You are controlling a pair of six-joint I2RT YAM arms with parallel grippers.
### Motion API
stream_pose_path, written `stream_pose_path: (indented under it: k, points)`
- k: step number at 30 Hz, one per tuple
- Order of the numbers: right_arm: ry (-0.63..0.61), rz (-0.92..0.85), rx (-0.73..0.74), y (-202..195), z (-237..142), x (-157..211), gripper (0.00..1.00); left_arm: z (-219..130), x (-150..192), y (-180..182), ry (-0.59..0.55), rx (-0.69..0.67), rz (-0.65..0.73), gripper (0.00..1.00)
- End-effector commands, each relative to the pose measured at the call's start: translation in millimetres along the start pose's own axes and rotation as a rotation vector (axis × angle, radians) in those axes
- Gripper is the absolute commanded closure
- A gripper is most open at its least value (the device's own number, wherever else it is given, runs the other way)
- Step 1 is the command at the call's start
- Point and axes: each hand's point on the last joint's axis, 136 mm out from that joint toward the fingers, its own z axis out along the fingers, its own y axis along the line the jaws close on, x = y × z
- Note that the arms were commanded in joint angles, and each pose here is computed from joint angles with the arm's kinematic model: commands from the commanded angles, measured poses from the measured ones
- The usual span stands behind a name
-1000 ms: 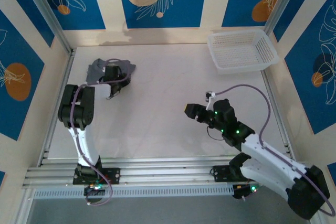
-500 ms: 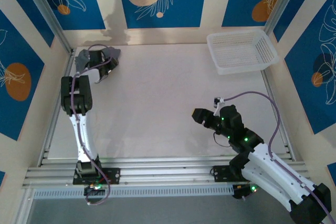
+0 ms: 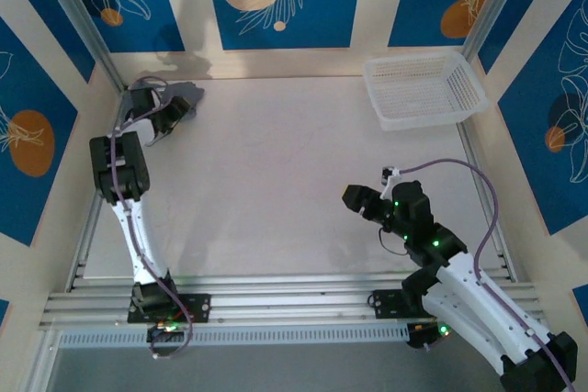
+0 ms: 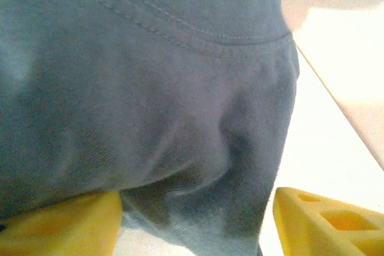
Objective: Fold the inside-out t-shirt
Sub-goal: Move the T-shirt to the top-left of the table, then reset both arms
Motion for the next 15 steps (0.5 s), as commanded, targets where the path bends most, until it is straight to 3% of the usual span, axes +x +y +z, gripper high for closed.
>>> stream_pose_path:
  k: [1,5,8,15]
  points:
    - [-0.025,-0.042,-0.029,12.2,-5.6,-13.6,0.37,-27.7,-1.2,5.0,0.016,-0.015,-0.001,0.25]
    - [-0.090,-0.112,0.037,-3.6,-8.8,-34.4,0.31,-71.4,9.5,-42.8,-0.029,0.089,0.039,0.09]
    - [-0.126,-0.202,0.114,-22.1,-6.6,-52.1,0.19,-115.7,36.5,-78.1,-0.076,0.111,0.137,0.01]
    - [-0.213,-0.137,0.242,-79.5,14.6,-99.0,0.11,-202.7,140.2,-129.9,-0.106,0.154,0.370,0.01]
